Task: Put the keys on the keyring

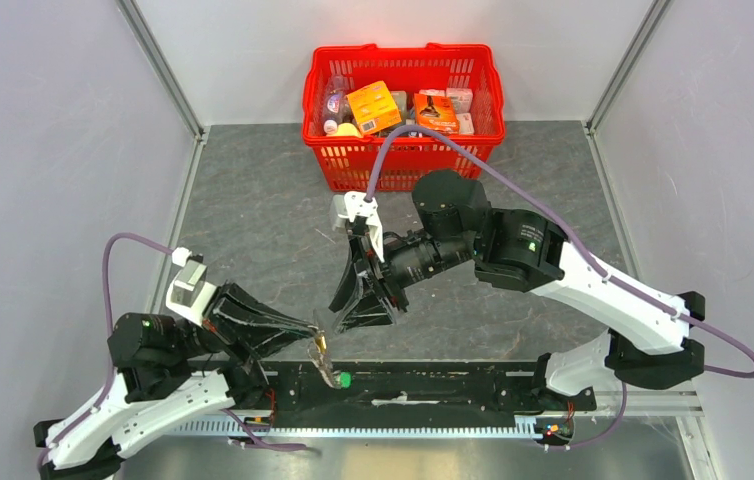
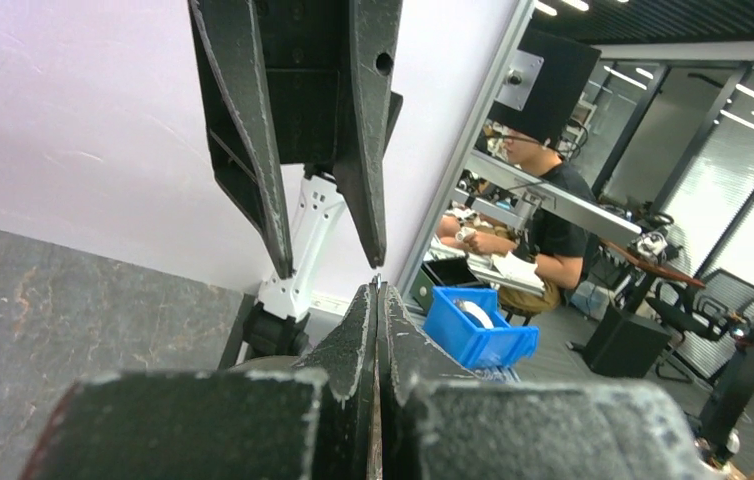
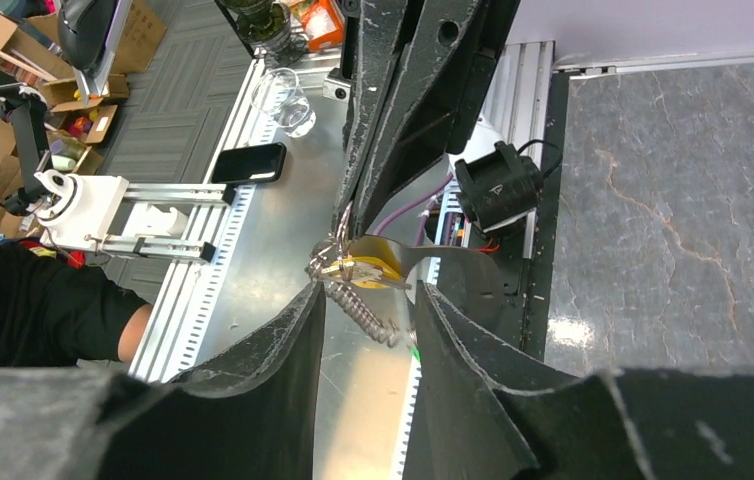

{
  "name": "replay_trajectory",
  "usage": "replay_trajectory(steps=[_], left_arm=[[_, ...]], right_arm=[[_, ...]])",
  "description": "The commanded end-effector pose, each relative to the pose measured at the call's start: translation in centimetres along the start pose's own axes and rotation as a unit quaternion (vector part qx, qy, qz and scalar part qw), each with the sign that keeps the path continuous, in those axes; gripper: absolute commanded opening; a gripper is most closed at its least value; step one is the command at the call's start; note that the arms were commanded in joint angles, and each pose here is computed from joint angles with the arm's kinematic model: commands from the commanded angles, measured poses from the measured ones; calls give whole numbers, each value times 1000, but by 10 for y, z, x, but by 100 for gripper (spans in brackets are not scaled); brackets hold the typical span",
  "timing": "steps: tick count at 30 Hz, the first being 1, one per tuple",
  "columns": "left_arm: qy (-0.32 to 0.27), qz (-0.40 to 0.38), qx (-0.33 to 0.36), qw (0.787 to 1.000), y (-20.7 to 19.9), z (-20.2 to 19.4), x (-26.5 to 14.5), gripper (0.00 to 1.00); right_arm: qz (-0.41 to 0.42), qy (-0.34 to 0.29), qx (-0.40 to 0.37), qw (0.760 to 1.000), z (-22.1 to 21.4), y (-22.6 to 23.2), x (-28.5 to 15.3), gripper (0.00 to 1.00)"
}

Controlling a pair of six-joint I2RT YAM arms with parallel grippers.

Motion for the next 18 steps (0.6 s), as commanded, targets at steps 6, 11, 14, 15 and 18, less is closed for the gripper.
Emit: replay_trajectory(steps=[6, 11, 14, 15, 18], left_arm=[[-76, 20, 3, 997, 3, 15, 3, 2], [-85, 28, 3, 996, 5, 15, 3, 2], [-89, 26, 3, 996, 5, 16, 3, 2], [-91, 26, 3, 996, 5, 17, 3, 2], [-95, 23, 3, 995, 4, 18, 4, 2]], right_arm=[[30, -19, -18, 999, 7, 9, 8, 43], [29, -18, -19, 999, 6, 9, 10, 38], [26, -16, -18, 999, 4, 8, 11, 35], [23, -16, -18, 999, 3, 8, 11, 34], [17, -15, -18, 1000, 2, 6, 12, 33]])
Point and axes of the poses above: each gripper's point midway between its finger pads, its own x axis out along the fingers, its own y axis along the line the jaws close on, z = x × y, the point moved 8 cm from there along -x, back along the fingers, and after that the axes turned 12 degrees about x, right-handed, at the moved point
